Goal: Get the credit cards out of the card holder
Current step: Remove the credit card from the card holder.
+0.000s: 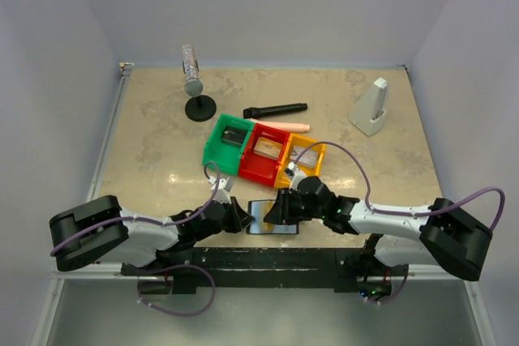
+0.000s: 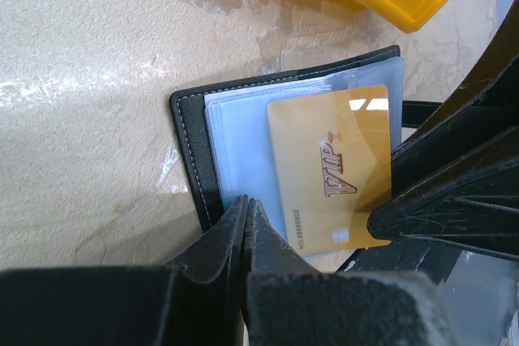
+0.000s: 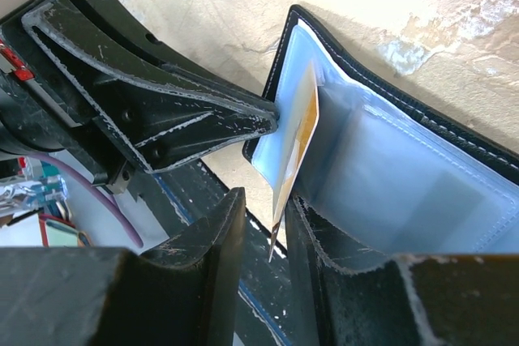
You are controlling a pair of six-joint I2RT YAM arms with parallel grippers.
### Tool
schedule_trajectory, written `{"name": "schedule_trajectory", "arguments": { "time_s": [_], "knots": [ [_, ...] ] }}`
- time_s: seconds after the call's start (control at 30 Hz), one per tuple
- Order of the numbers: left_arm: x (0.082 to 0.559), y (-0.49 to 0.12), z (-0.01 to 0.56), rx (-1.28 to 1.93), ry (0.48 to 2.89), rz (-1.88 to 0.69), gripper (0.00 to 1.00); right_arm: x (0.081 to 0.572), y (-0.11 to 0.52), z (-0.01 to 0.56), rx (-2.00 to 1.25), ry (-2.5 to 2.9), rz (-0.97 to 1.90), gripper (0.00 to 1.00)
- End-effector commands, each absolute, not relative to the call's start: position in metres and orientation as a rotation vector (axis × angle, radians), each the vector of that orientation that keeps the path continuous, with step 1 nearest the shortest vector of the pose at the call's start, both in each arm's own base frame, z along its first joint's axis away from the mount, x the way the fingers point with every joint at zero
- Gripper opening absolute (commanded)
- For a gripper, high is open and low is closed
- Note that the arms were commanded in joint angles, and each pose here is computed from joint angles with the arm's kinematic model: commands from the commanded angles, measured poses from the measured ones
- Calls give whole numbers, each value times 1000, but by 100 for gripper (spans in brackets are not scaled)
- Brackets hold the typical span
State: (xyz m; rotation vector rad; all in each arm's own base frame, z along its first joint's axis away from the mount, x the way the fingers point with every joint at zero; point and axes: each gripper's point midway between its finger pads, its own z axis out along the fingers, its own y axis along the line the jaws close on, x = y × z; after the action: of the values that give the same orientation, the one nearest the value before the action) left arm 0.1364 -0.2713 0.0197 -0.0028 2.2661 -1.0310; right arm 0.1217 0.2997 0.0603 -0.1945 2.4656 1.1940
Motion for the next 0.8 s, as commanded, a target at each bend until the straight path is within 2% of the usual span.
{"name": "schedule_trajectory", "arguments": {
  "time_s": [0.0,0.5,0.63,0.77],
  "knots": [
    [128,-250,-9,5,2358,-909,0,126,303,72,-198,2402,1222,30],
    [129,-250,-8,3,2352,-909,0,128,299,70,-176,2406,1204,22],
    [129,-249,-8,-1,2348,-910,0,128,297,69,-167,2407,1194,15],
    [129,-247,-8,-8,2345,-909,0,128,294,67,-161,2416,1173,3]
  ]
}}
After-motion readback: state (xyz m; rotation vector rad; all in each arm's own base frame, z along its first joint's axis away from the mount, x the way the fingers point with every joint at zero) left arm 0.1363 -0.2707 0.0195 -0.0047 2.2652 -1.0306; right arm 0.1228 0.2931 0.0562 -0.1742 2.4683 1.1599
